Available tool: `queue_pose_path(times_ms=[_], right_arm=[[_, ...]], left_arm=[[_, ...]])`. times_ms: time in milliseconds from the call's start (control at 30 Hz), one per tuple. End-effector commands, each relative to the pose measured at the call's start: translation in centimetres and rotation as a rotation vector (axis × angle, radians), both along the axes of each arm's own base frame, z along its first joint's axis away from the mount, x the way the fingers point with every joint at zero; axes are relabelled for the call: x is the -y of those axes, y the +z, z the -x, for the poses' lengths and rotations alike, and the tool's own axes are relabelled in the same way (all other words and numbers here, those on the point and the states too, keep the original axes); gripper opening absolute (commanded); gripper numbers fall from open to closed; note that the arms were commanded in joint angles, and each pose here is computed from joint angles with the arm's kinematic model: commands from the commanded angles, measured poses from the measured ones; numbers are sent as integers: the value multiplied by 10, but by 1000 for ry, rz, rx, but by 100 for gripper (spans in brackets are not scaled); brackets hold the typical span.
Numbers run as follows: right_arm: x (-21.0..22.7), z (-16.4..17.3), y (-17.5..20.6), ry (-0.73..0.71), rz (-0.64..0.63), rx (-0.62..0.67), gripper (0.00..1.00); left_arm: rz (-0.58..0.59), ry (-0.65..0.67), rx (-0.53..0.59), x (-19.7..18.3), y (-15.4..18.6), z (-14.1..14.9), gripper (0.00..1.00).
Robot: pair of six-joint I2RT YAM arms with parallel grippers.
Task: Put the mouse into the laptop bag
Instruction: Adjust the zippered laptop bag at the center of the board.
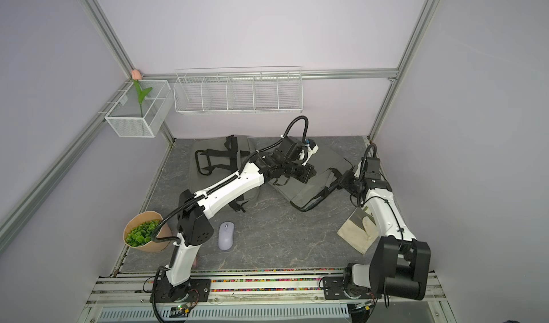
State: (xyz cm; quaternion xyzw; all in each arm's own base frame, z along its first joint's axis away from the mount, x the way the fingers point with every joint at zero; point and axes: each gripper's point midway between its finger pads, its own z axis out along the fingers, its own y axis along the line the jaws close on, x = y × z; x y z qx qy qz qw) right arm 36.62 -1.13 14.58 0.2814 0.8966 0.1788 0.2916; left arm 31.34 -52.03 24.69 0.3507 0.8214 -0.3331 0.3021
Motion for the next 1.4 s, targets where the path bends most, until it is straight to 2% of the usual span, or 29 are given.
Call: queue_pose_path(times_ms=[0,133,300,400,633,867,1167,1367], right_arm=[[26,-10,-18,-54,29,-57,51],[49,-38,-29,-106,67,-80,51],[66,-73,-41,-120,107,-114,50],[74,-88,-40,-125,128,-109,50],[87,-118,-54,-104,177,-159,49],[100,-134,-68,-100,233,-195,46],[114,-147,-81,-101,257,-227,37],[110,-146,-97,-74,244,-251,37]], left_arm=[[7,-33,30,26,-10,-15,10],[27,-41,42,50,-31,-36,10],[115,-16,-28,62,-61,-63,12],[134,-17,-51,65,-78,-69,12],[87,-5,-86,66,-124,-75,13],[62,15,-162,59,-173,-81,10],[-6,32,-230,49,-222,-78,8],[-18,45,-264,45,-238,-77,7]])
